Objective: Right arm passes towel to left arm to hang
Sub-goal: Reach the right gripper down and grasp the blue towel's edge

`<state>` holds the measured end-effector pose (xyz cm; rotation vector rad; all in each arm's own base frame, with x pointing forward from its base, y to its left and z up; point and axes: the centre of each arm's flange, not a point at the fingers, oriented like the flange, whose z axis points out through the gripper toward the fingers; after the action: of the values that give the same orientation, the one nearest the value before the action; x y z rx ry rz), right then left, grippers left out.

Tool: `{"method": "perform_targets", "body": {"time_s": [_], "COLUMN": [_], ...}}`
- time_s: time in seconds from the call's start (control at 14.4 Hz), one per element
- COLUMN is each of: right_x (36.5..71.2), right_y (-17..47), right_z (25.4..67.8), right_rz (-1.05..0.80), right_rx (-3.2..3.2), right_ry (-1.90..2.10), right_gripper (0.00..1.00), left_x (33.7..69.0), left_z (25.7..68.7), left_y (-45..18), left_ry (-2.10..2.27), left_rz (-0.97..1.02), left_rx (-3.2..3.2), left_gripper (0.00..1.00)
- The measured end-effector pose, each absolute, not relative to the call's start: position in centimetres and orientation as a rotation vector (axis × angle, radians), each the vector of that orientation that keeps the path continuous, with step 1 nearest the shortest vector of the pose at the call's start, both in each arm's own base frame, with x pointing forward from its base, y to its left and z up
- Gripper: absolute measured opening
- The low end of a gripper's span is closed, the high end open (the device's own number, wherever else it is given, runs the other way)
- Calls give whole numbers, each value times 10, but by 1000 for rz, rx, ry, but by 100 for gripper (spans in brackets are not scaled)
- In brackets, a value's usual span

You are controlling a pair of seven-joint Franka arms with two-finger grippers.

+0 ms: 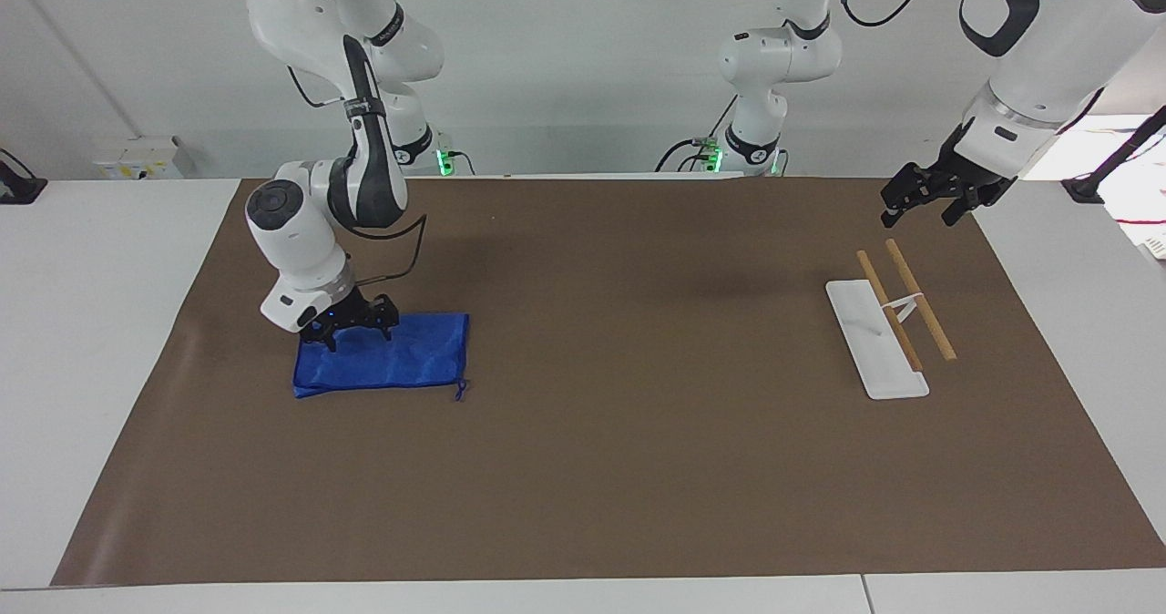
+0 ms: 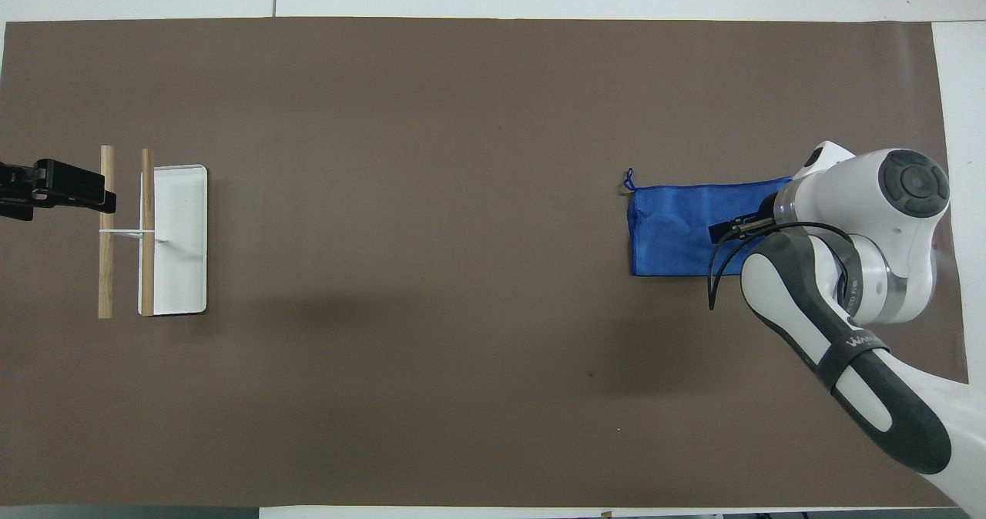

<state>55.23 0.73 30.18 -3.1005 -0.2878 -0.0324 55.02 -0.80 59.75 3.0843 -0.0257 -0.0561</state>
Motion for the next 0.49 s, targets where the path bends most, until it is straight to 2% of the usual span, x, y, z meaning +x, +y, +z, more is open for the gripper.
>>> {"method": "perform_targets", "body": {"time_s": [0.35,0.42,0.49], "right_x": [547,546,546], "right_y": [11,11,10], "right_z": [285,283,282], "right_rz": [-24,-20,-17], "right_rx": [-3092,-3089,-3087], "right_ry": [-331,-348,-361], "right_gripper": [100,94,81], "left_x": [550,550,550], "left_z": [597,597,597], "left_y": [-8,-8,-8], "left_ry": [-26,-26,-26], "left_rz": [-56,-56,-56], "left_rx": [3084,3084,3084], "left_gripper": [100,100,100]}}
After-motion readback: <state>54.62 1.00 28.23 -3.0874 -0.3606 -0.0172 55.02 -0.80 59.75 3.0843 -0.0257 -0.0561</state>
